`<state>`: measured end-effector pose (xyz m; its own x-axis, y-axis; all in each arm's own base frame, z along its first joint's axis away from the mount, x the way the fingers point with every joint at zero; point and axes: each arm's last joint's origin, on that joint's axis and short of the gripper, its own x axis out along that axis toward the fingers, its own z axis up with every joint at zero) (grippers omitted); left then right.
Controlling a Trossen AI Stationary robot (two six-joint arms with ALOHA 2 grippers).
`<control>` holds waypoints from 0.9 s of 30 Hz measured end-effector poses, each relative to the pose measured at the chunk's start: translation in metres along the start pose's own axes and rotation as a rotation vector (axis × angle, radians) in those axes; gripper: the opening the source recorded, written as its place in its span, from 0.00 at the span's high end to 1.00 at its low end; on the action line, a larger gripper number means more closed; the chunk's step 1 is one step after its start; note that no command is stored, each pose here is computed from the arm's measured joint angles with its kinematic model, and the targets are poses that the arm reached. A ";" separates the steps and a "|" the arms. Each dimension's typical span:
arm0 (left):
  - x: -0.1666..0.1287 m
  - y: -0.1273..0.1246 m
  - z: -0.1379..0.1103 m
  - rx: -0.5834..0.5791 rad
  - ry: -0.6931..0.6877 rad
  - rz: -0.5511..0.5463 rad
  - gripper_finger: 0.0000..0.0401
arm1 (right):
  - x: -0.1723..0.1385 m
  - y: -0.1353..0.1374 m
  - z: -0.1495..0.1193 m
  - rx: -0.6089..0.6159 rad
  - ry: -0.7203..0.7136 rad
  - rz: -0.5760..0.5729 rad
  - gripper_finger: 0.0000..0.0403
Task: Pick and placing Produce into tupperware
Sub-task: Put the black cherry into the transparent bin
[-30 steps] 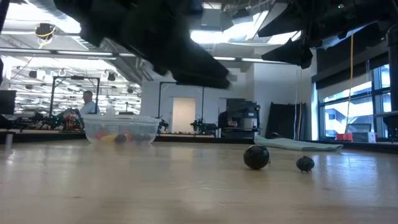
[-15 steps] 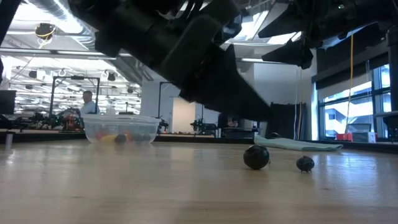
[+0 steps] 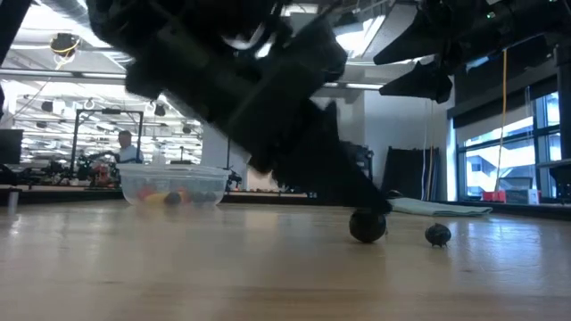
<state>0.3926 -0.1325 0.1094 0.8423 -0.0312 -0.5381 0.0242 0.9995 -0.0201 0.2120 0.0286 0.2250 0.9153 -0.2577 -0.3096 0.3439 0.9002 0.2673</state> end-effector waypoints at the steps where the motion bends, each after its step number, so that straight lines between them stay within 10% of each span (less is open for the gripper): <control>1: 0.003 -0.001 -0.005 -0.006 0.008 0.003 0.35 | 0.000 0.000 0.000 0.000 0.000 0.000 0.16; 27: 0.017 -0.002 -0.019 -0.036 -0.020 0.011 0.36 | 0.000 0.000 0.000 -0.002 0.002 -0.002 0.16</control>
<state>0.3969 -0.1348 0.0842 0.8529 -0.0195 -0.5217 -0.0042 0.9990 -0.0443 0.2119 0.0285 0.2247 0.9142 -0.2582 -0.3122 0.3449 0.9003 0.2654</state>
